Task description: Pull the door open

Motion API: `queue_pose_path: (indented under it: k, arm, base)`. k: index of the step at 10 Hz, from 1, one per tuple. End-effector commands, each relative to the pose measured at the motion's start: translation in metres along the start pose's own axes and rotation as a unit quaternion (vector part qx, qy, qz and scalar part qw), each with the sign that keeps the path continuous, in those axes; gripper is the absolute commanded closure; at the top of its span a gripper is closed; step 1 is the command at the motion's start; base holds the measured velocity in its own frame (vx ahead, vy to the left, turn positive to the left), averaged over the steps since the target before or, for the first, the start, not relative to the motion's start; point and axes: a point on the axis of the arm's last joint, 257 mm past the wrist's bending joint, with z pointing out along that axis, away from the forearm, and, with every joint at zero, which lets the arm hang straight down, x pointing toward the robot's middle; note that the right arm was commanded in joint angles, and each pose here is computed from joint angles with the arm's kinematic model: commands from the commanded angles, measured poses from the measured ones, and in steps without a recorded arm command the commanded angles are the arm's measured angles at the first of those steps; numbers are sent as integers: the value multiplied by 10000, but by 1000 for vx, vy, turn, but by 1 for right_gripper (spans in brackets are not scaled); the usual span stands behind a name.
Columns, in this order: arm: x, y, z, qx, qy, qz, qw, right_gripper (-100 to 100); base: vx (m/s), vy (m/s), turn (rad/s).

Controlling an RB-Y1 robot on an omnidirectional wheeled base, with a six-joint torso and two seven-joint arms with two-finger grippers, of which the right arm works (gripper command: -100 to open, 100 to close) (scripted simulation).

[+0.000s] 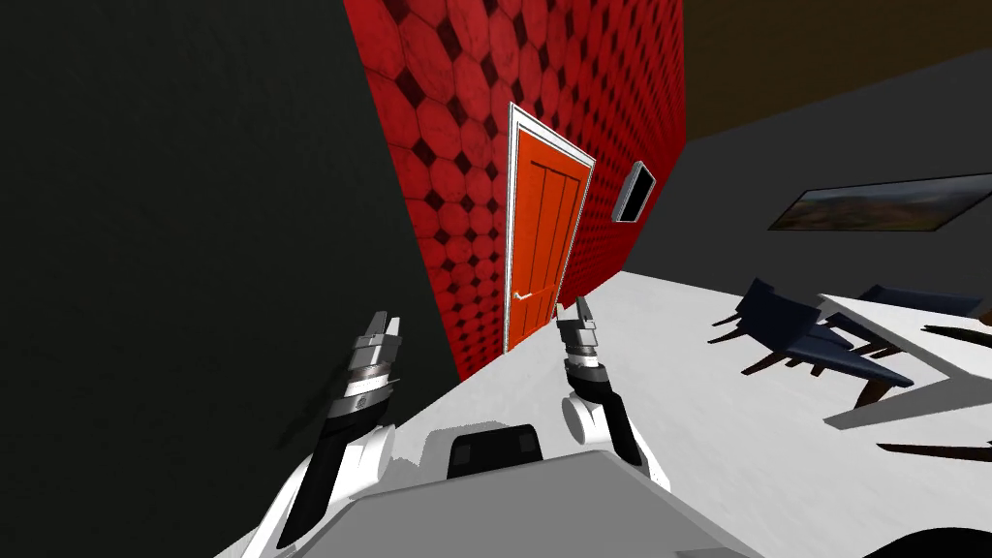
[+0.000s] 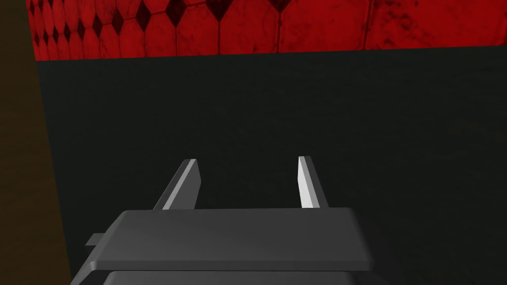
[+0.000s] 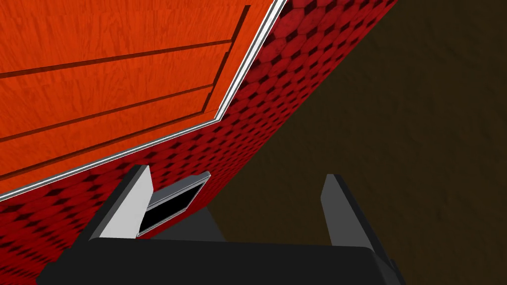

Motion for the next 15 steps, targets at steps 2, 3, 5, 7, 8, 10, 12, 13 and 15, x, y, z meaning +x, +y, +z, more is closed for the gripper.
queue_pose_path:
  k: [2, 3, 5, 7, 8, 10, 12, 13, 15]
  arm:
    - [49, -281, -83, 222, 56, 150, 9996, -100]
    - [48, -303, -92, 246, 56, 148, 9996, -100]
    - [71, -542, -169, 444, 98, 262, 9986, -100]
    - [77, -692, -228, 580, 117, 310, 9978, -100]
    - [76, -703, -233, 592, 116, 308, 9977, -100]
    - [90, -938, -323, 789, 153, 413, 9959, -100]
    - [86, -1106, -403, 952, 166, 448, 9943, -100]
    - [83, -1134, -421, 985, 164, 442, 9940, -100]
    - [77, -1281, -494, 1124, 176, 476, 9924, -100]
  base:
    - [77, -103, 193]
    - [51, -64, 42]
    - [51, -64, 152]
    - [48, -71, 103]
    - [28, -59, 60]
    - [43, -72, 171]
    - [47, -69, 94]
    - [33, -49, 63]
    - [32, -60, 85]
